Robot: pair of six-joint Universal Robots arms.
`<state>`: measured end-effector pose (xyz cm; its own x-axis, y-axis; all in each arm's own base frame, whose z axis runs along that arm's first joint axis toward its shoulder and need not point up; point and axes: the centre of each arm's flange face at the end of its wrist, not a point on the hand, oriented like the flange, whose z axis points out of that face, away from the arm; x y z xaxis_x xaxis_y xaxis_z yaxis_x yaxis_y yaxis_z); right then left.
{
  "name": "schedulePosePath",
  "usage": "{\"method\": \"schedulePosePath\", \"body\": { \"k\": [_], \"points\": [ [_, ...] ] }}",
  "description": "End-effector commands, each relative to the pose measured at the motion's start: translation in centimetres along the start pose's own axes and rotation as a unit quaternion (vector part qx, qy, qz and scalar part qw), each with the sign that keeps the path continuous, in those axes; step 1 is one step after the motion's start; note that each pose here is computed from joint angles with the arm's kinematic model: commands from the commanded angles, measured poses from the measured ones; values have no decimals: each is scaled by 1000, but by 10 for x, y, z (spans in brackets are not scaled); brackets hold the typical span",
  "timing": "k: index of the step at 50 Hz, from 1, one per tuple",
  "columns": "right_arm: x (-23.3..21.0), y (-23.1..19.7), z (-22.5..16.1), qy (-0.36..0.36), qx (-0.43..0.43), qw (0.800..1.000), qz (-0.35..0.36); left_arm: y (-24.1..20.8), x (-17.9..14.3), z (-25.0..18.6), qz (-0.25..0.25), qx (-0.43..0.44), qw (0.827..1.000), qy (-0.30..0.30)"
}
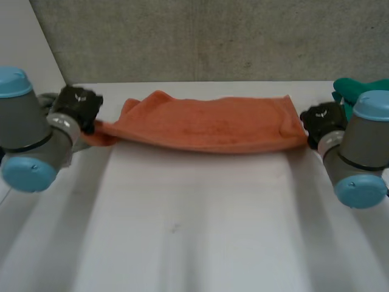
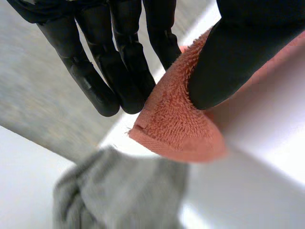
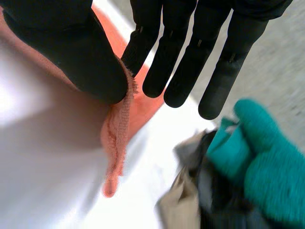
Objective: Fold the laundry.
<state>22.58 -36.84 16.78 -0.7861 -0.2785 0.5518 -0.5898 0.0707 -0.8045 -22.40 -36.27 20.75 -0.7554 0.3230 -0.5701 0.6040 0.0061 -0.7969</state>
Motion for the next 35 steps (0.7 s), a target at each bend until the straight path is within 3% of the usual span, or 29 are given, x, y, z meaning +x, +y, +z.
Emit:
{"method": "schedulePosePath", "body": {
  "k": [1, 6, 10, 13, 16, 19, 22, 27, 35],
  "points": [
    [20, 6, -59, -75, -105, 989, -79, 25, 11, -73, 124, -122, 979, 104],
    [27, 23, -116, -180, -188, 946, -193, 51, 18, -126, 240, -199, 927, 210],
    [31, 27, -122, -190, -167, 934, -253, 56, 15, -136, 284, -195, 912, 223],
    [28, 28, -120, -185, -155, 936, -258, 46, 13, -132, 287, -171, 920, 205],
    [25, 26, -110, -173, -139, 944, -245, 27, 8, -120, 268, -136, 939, 165],
    [22, 22, -92, -149, -117, 957, -222, 9, 8, -100, 217, -108, 961, 134],
    [23, 15, -69, -110, -87, 973, -185, 3, 7, -79, 182, -106, 971, 113],
    [22, 16, -33, -58, -57, 988, -135, -3, 7, -43, 132, -105, 983, 72],
    [19, 28, -5, -18, -78, 988, -134, -7, 21, -9, 92, -102, 989, 46]
  ]
}}
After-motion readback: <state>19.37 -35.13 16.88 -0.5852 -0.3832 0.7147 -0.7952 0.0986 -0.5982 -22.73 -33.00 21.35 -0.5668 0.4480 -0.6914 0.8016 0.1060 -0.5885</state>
